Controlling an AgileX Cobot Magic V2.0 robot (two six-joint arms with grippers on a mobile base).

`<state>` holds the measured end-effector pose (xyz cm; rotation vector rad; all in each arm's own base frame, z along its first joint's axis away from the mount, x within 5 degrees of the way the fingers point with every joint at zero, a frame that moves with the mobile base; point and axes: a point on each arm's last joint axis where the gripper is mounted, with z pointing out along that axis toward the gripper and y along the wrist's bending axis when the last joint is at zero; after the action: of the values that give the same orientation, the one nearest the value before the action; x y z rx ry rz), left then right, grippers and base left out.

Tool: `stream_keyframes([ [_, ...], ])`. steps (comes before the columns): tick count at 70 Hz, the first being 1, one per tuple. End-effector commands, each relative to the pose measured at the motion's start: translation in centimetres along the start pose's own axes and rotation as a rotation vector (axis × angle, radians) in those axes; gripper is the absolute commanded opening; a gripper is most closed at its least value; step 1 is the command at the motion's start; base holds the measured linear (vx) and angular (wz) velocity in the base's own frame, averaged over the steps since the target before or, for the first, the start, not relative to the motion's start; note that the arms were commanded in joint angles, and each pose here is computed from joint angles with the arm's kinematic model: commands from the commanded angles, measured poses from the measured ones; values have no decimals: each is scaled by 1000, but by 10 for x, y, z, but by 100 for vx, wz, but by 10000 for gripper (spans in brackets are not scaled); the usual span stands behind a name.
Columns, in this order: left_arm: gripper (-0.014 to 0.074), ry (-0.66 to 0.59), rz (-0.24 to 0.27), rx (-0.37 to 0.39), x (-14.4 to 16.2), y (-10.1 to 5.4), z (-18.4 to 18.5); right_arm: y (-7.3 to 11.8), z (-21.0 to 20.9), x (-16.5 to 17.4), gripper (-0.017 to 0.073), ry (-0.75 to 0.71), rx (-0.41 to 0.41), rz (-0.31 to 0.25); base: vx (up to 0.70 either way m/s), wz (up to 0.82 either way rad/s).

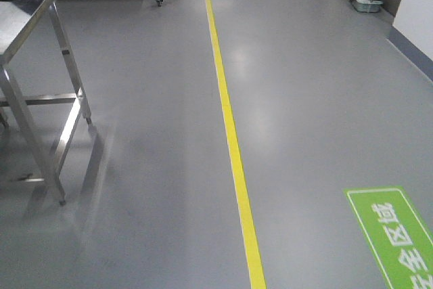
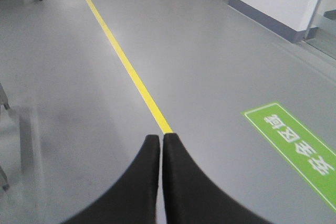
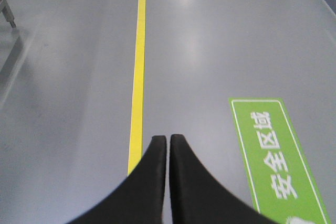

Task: Move and align brake pads A on conveyor
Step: 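Drive along the yellow floor line toward the steel table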

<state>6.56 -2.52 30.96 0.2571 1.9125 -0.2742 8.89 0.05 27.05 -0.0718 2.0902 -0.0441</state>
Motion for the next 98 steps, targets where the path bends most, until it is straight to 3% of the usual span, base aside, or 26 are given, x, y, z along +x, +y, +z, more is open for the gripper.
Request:
stream_keyframes([
  [1, -6, -79, -11, 2, -12, 0, -1, -1, -3, -14, -1, -86, 6, -8, 61, 8],
  [98, -6, -79, -11, 2, -12, 0, -1, -1, -3, -14, -1, -86, 6, -8, 55, 4],
])
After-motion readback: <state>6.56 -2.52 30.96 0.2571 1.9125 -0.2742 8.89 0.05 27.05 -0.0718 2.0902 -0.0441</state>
